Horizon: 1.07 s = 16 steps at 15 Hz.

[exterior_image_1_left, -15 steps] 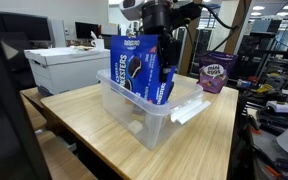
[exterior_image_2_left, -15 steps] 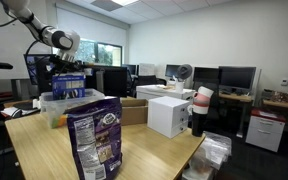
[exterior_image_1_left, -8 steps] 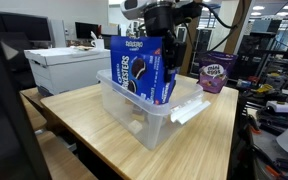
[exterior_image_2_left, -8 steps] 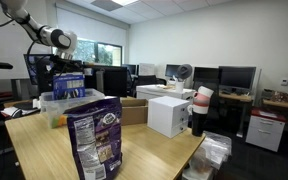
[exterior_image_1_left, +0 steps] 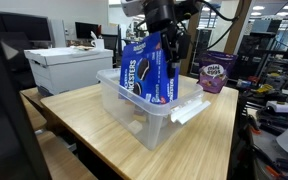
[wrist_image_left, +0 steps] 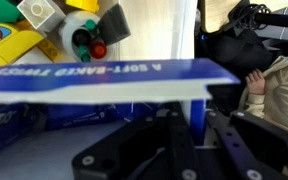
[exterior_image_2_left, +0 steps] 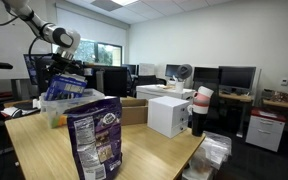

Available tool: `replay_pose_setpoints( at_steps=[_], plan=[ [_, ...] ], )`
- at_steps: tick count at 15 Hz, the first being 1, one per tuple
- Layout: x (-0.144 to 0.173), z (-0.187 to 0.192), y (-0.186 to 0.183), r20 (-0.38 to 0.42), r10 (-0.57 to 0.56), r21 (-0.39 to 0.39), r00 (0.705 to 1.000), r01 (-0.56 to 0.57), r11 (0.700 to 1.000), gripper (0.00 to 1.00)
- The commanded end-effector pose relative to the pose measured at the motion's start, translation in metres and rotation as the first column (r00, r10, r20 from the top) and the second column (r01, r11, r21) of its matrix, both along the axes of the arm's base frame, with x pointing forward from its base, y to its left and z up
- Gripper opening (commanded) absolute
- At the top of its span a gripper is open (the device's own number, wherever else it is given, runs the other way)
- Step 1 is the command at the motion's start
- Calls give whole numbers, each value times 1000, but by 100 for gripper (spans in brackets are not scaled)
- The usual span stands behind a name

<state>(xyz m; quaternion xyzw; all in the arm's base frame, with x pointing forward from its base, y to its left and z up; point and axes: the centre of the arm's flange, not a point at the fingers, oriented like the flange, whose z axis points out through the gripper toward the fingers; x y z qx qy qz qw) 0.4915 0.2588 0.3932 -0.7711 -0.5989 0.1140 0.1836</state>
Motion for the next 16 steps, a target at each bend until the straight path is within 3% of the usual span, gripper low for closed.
replay_pose_setpoints(
  at_steps=[1, 5, 10, 16],
  plan=[
    [3, 7, -5, -12, 17, 53, 1000, -16, 998, 5],
    [9, 6, -2, 18, 7, 60, 1000, -8, 998, 5],
    [26, 2, 11, 41, 109, 35, 993, -111, 993, 5],
    [51, -20, 9, 48, 153, 14, 987, -153, 988, 5]
  ],
)
